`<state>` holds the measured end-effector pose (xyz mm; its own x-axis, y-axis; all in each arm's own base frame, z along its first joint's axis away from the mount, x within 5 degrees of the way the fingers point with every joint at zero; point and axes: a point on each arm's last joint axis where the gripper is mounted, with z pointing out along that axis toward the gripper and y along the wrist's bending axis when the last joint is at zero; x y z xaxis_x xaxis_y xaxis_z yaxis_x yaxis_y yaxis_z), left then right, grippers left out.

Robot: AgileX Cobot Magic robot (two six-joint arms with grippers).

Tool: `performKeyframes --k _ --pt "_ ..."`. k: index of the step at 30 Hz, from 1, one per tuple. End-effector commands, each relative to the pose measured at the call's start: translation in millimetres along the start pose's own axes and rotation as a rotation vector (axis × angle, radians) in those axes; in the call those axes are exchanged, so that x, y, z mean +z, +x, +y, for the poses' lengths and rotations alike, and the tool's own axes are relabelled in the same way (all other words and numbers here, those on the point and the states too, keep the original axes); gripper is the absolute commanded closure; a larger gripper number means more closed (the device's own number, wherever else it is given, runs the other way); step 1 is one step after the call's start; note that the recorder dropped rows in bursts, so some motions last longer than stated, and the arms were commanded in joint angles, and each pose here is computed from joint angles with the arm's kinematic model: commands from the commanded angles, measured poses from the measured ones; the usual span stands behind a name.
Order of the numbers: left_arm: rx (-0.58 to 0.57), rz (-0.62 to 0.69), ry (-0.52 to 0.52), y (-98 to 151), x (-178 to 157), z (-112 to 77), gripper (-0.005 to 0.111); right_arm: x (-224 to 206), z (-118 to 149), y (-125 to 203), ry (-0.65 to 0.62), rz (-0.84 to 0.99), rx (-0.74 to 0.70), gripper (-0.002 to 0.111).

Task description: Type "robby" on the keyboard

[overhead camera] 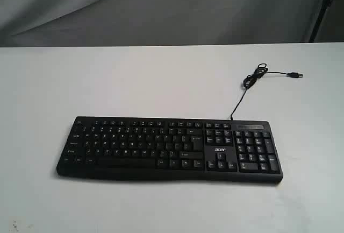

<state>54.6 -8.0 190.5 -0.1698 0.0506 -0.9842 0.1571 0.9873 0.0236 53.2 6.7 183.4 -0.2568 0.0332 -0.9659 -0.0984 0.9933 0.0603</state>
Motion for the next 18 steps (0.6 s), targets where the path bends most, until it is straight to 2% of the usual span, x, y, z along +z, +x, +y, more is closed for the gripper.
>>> performKeyframes --k 1,11,15,18 --pt "0.003 -0.005 0.005 0.8 0.1 -0.3 0.107 0.2 -0.4 0.8 0.006 -0.002 -0.001 0.108" --pt "0.003 -0.005 0.005 0.8 0.1 -0.3 0.107 0.1 -0.4 0.2 0.006 -0.010 0.001 0.108" --pt "0.003 -0.005 0.005 0.8 0.1 -0.3 0.107 -1.3 -0.3 -15.2 0.005 -0.180 -0.001 0.108" --pt "0.003 -0.005 0.005 0.8 0.1 -0.3 0.107 -6.0 -0.1 -32.1 0.005 -0.372 -0.009 0.108"
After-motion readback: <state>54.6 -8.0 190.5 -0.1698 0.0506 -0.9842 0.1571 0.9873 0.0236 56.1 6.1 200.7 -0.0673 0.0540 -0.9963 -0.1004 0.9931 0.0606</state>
